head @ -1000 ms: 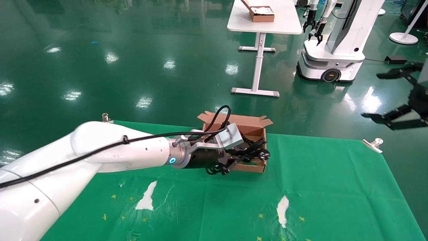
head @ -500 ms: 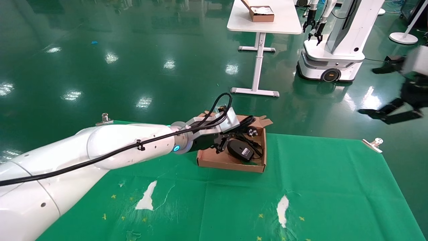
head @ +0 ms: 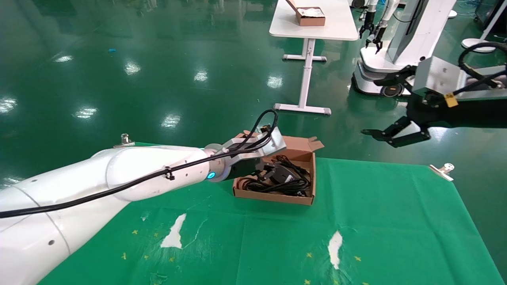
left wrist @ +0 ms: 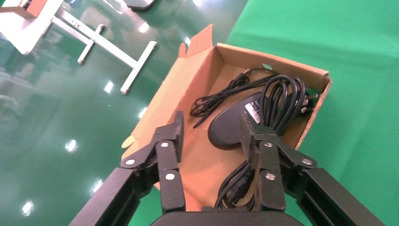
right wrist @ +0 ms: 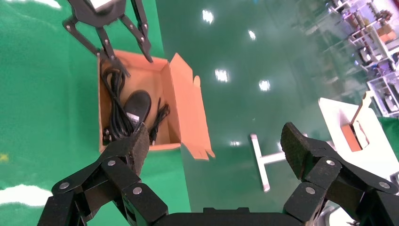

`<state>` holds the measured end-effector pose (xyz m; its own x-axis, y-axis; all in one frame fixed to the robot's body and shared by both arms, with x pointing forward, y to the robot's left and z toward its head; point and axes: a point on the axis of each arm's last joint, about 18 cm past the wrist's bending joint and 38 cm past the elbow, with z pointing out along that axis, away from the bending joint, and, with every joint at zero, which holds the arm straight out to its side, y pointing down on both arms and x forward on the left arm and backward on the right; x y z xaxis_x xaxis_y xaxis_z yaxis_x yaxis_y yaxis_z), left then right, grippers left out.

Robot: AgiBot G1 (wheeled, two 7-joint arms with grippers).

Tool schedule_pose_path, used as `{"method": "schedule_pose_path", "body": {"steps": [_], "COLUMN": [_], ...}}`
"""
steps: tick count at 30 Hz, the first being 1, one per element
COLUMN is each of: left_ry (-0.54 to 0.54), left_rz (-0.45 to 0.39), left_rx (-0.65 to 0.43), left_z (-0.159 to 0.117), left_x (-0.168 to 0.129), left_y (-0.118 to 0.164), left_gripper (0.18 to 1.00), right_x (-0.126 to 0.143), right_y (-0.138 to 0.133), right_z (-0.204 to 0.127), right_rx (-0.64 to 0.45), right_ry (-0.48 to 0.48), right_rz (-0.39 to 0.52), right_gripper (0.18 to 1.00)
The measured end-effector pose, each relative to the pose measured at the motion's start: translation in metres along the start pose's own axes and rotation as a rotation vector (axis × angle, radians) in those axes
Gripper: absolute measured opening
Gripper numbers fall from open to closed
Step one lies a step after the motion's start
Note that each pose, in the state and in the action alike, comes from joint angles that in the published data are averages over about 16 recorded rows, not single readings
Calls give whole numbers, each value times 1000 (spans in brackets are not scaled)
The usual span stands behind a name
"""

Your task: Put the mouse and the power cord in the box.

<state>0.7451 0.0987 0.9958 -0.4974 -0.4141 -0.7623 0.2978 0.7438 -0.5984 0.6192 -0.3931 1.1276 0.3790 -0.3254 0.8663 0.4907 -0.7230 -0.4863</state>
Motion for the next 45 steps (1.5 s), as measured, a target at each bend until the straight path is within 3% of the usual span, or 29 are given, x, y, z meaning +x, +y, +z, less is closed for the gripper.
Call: {"method": "schedule_pose_path", "body": {"steps": [12, 25, 35, 45], "left_ry": [153, 294, 361, 404], "left_rz": [-218, -403, -463, -444], "left_rx": [78, 236, 379, 519], "left_z": [-27, -84, -142, -212], "left_x": [28, 43, 44, 44], "left_y": [32, 55, 65, 72], "left_gripper": [647, 898, 981, 1000], "right_x": [-31, -74, -108, -143], "right_y": [-6, -16, -27, -41], "right_z": [9, 8, 1, -11], "right_rx": [119, 254, 349, 437], "right_ry": [-42, -107, -174, -257], "right_rz": [80, 189, 273, 355], "right_gripper": [1001, 1001, 1001, 1001]}}
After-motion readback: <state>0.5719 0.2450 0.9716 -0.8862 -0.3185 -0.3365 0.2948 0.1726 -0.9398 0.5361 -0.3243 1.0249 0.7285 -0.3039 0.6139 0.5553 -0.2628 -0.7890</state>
